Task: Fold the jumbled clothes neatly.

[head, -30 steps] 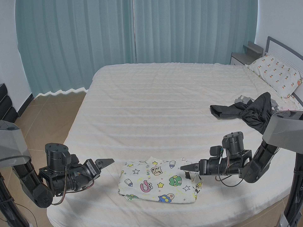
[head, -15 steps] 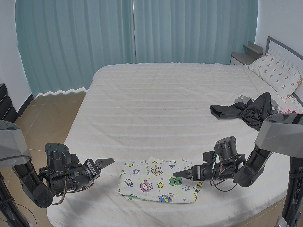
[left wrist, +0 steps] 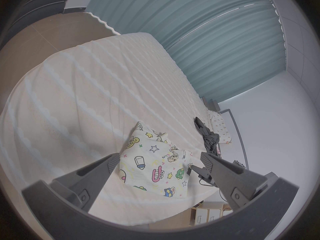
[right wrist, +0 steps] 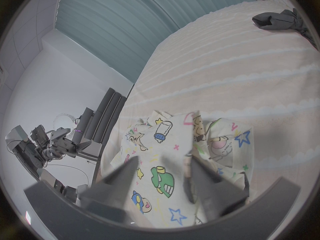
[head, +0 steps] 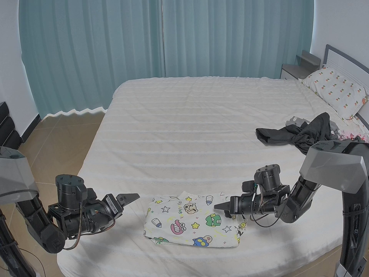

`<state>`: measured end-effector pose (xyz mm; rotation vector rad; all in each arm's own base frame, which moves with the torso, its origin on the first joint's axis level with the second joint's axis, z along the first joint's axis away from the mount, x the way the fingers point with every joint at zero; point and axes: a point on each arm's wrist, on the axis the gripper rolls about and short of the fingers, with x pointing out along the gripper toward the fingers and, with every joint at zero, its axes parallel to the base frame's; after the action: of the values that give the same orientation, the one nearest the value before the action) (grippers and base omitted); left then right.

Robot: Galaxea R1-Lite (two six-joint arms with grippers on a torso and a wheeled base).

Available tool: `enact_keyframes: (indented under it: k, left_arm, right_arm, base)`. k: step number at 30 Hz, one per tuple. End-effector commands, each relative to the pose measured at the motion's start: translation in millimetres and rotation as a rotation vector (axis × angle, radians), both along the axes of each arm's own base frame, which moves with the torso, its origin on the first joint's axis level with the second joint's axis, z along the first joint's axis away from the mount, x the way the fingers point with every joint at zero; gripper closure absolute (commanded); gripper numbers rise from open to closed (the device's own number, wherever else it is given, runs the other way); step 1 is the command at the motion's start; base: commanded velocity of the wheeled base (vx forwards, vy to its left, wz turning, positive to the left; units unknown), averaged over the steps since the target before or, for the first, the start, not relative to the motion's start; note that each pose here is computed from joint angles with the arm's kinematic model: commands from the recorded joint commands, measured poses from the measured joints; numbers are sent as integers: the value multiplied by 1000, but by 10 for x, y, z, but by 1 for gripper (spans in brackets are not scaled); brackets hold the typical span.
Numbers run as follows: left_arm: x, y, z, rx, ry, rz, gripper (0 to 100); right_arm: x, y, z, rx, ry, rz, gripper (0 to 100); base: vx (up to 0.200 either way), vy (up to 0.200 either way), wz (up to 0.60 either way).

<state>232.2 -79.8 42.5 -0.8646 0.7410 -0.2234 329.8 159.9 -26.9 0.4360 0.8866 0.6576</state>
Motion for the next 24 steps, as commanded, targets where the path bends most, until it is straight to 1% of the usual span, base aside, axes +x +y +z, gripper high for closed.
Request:
enact_keyframes:
  k: [1, 8, 12, 17, 20, 21, 24]
  left_arm:
    - [-1, -4, -1, 0, 0, -2, 0]
    - [-3, 1, -3, 0, 2, 0, 0]
    - [-4, 1, 0, 0, 0, 1, 0]
    - [-4, 1, 0, 0, 0, 1, 0]
    - [-4, 1, 0, 0, 0, 1, 0]
    - [-5, 2, 8, -1, -3, 1, 0]
    - [-4, 1, 4, 0, -1, 1, 0]
  right_arm:
    - [1, -29, -67, -8, 17, -7, 100]
    - [-7, -76, -78, -7, 20, -23, 100]
    - [-59, -170, -77, -17, 39, -45, 100]
    - [-73, -268, -24, 4, -3, -73, 100]
    - [-75, -287, -23, 10, -5, -83, 100]
    - [-92, -316, -24, 34, 1, -107, 100]
    - [-112, -335, -35, 43, 2, -117, 100]
  base:
    - [0, 0, 0]
    - [0, 0, 0]
    - [0, 0, 0]
    - [0, 0, 0]
    - [0, 0, 0]
    - [0, 0, 0]
    - [0, 0, 0]
